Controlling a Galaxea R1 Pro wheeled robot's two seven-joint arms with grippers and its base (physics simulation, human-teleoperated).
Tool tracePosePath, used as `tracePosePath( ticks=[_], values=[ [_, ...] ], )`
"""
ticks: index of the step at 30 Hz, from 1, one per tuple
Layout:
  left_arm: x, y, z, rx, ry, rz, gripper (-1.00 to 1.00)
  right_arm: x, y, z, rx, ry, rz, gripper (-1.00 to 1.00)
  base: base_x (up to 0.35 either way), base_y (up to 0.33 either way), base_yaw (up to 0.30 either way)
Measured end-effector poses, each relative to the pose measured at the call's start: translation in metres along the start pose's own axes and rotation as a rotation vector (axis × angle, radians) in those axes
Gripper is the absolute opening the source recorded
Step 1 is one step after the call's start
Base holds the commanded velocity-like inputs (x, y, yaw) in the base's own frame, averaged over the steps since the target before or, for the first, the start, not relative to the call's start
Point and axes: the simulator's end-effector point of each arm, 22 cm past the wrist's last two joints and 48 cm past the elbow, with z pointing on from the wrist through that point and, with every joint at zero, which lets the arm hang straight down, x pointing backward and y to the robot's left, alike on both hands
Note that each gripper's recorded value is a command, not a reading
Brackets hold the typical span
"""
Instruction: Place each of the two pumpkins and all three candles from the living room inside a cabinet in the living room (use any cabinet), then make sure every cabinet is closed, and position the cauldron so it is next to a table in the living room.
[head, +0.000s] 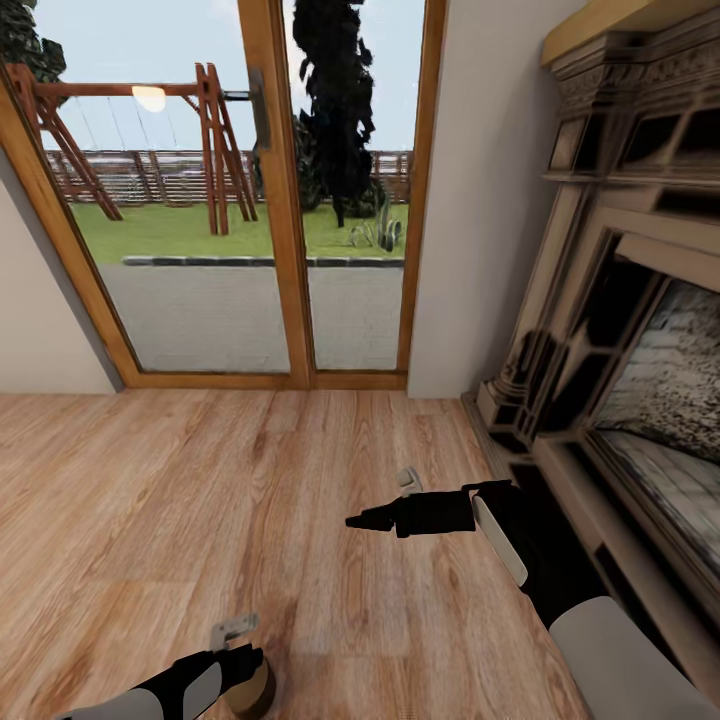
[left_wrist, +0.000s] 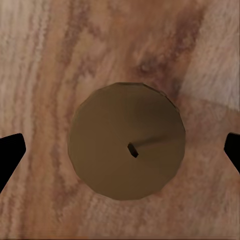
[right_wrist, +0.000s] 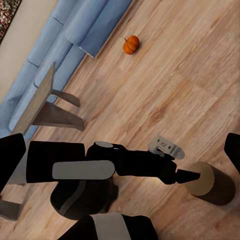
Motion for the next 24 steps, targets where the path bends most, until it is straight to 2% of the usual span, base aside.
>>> tracePosePath(
  ticks=[3,18,24],
  values=[
    [0.0053,0.0015,0.0035,-0.004,0.012,0.0,1.0,0.0034,-0.0053,0.0017,-0.001,0.003,0.012,1.0,0.0,0.0,0.0],
    [0.0053,0.0014,0.0035,-0.003,0.012,0.0,1.0,0.0033,-0.005,0.0018,-0.002,0.003,0.012,1.0,0.001,0.0,0.0],
    [0.0052,0.0015,0.0033,-0.004,0.011,0.0,1.0,0.0033,-0.0048,0.0017,-0.001,0.003,0.011,1.0,0.182,0.0,0.0]
  ],
)
